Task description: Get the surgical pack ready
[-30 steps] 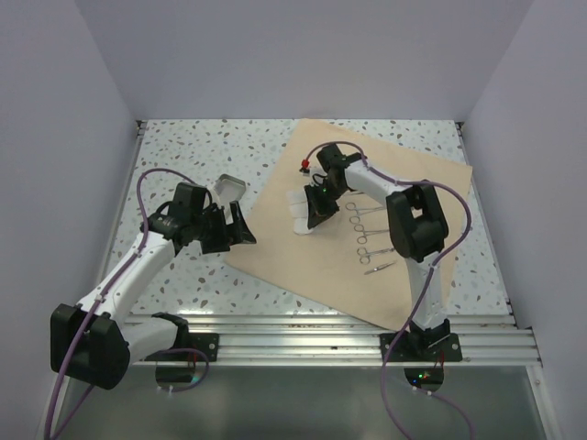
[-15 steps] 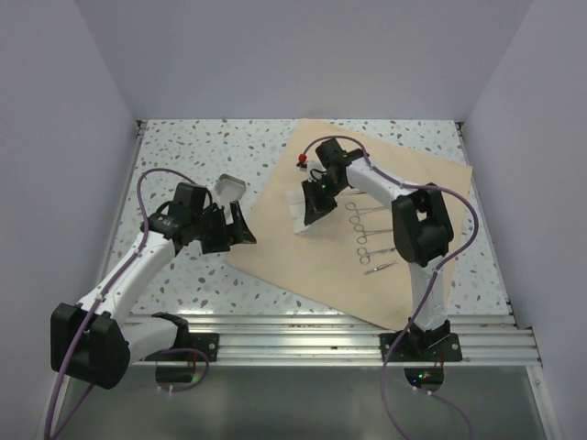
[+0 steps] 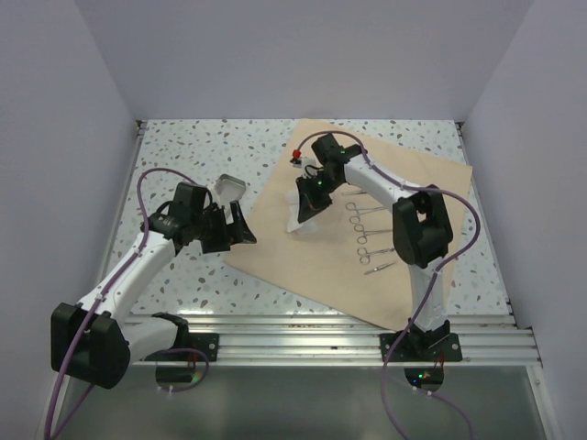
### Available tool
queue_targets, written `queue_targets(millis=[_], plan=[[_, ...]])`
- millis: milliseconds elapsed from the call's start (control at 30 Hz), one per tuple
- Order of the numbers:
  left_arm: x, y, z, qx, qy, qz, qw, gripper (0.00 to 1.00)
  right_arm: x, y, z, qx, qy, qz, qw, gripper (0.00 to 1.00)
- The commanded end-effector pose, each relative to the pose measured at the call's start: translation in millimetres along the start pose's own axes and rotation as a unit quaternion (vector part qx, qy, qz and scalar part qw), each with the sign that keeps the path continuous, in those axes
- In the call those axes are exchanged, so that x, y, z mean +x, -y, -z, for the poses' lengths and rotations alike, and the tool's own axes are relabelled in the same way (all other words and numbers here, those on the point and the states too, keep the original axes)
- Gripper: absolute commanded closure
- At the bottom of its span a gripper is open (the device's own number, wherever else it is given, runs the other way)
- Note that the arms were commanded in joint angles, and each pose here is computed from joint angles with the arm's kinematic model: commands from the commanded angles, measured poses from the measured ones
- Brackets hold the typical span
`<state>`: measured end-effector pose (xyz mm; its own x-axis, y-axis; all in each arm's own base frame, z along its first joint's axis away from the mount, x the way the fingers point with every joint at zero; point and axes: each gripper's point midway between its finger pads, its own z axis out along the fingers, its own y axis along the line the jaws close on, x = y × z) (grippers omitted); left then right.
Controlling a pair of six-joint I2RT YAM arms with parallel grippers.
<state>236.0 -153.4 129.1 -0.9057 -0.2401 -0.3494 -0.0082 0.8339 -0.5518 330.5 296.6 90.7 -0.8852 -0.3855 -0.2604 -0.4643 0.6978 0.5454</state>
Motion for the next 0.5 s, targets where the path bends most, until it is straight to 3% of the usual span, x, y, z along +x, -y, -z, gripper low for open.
queue_targets(millis=[0, 467], plan=[[-14, 8, 4, 0.015, 0.018, -0.018, 1.0, 0.1, -5, 0, -2, 0.001, -0.007, 0.008, 1.0, 1.0], [-15, 6, 4, 0.006, 0.013, -0.028, 1.0, 0.1, 4, 18, -10, 0.028, -0.031, -0.002, 0.999, 1.0]])
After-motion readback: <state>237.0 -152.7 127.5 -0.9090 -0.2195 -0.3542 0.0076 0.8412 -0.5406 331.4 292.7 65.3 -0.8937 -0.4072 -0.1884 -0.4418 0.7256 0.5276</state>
